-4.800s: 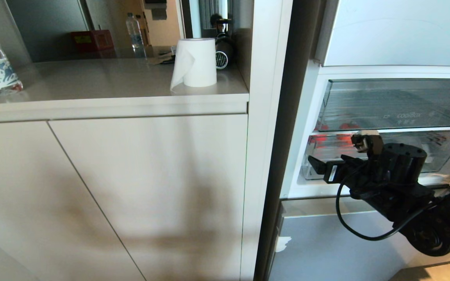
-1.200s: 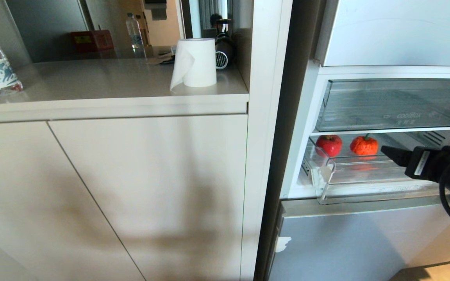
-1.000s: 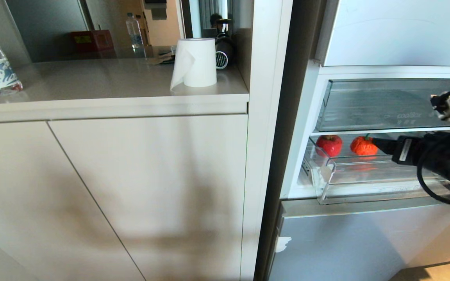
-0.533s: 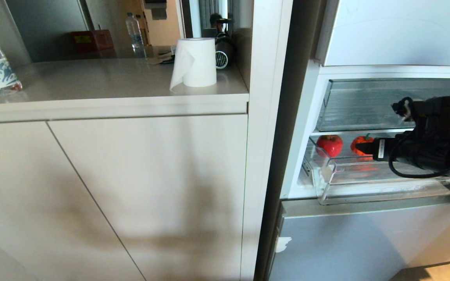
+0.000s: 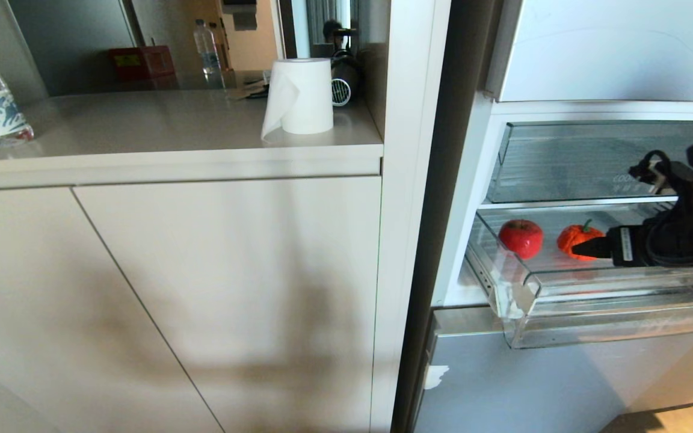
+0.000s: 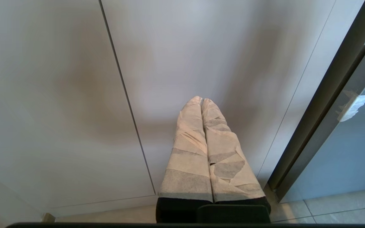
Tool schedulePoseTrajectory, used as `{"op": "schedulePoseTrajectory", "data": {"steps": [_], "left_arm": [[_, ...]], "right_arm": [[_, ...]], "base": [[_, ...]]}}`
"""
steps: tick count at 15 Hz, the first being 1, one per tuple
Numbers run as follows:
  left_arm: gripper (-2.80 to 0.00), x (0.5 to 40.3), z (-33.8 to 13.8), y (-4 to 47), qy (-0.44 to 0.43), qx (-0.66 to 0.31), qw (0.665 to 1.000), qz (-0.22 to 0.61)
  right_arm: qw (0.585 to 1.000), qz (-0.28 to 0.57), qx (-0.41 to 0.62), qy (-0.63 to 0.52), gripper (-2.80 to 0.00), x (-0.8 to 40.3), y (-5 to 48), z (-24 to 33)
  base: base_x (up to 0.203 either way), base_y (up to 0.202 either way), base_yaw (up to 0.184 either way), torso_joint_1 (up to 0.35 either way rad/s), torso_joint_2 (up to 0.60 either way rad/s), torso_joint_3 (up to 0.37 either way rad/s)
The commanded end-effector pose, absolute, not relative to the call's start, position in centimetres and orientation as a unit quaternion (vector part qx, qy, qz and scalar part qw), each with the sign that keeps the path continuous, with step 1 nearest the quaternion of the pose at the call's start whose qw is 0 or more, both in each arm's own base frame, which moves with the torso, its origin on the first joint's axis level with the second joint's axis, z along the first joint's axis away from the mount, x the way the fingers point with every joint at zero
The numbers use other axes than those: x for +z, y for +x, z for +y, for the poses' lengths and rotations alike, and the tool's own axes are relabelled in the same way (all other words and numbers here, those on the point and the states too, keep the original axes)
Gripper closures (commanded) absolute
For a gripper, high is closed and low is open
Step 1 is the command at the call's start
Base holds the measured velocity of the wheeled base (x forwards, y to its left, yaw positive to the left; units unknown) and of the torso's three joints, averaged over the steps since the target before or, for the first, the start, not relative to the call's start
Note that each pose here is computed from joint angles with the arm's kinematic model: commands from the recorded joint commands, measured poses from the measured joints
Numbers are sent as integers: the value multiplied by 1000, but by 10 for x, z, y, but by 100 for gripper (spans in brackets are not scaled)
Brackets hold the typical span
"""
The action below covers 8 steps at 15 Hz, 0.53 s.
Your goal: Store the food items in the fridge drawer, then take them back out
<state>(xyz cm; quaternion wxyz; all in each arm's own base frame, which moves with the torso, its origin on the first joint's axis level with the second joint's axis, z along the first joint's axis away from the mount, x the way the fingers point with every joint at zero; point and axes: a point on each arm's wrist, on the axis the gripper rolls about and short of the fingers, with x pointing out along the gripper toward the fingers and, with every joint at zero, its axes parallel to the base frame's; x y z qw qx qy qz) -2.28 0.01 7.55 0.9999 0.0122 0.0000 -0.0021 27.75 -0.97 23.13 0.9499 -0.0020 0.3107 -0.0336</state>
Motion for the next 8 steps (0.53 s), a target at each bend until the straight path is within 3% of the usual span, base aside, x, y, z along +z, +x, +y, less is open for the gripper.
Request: {"op": "schedulePoseTrajectory", "data": {"steps": [1, 8], "left_arm": [[0, 76, 0, -23, 12, -2, 1000, 1], [0, 75, 0, -23, 12, -2, 1000, 0]], "right_arm": [[950, 310, -32, 2, -280, 257, 245, -14], [933, 358, -46, 14, -280, 249, 241, -27]], "base": [[0, 0, 0, 0, 0, 0], [0, 0, 0, 0, 0, 0]]}}
